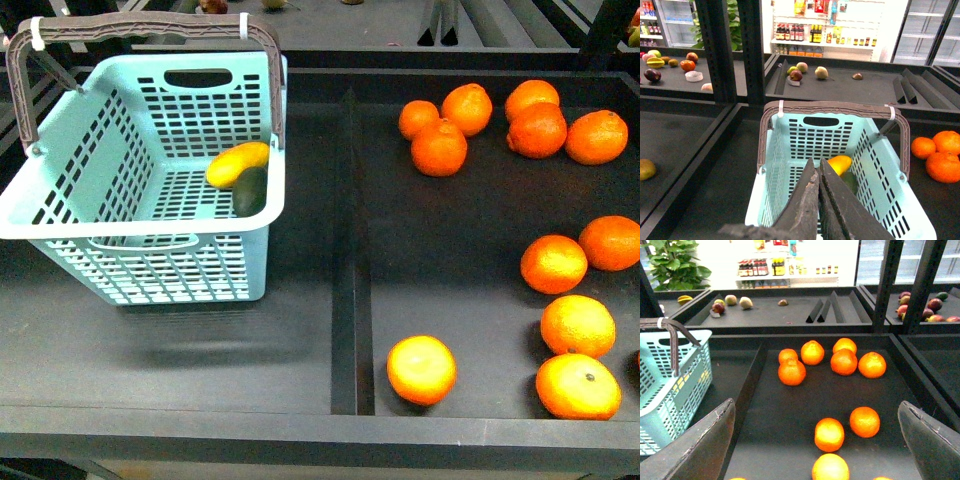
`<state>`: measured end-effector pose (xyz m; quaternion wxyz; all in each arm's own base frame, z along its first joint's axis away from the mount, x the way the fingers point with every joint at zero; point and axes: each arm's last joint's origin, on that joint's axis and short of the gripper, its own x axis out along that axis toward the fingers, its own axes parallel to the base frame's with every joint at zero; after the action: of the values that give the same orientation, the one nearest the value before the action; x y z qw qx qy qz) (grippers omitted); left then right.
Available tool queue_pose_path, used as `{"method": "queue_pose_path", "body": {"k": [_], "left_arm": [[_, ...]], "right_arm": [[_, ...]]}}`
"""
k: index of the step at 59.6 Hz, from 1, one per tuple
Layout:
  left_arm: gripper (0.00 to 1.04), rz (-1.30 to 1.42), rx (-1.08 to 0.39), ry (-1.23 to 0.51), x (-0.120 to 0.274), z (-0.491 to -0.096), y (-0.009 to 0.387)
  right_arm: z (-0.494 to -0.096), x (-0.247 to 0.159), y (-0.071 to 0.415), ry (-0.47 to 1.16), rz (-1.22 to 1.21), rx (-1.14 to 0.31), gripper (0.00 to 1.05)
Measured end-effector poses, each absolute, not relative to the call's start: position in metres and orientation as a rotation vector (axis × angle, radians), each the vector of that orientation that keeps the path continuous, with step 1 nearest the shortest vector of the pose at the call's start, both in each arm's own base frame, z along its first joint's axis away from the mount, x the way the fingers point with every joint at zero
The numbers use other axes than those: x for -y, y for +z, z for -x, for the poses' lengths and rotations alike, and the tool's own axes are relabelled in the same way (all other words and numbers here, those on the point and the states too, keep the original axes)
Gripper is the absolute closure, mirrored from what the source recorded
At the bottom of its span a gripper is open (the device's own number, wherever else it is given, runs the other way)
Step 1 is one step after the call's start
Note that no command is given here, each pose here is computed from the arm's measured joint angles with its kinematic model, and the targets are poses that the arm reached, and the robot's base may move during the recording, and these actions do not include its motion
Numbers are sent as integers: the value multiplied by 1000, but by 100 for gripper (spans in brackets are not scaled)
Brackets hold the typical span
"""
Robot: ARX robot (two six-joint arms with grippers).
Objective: Pick mango and avocado into basket
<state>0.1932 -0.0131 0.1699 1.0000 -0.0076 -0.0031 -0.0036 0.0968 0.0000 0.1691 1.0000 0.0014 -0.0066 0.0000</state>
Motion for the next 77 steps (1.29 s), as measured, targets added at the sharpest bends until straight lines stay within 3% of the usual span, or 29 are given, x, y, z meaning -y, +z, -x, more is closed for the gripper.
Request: {"method": "queue_pose_path", "body": {"k": [32, 77], "left_arm": [[103, 11, -9, -4, 1, -141, 165], [103, 11, 15, -4, 0, -112, 171]], "right_arm": [[-97, 0, 169, 0, -3, 13, 9], [-97, 0, 169, 0, -2, 13, 9]]}}
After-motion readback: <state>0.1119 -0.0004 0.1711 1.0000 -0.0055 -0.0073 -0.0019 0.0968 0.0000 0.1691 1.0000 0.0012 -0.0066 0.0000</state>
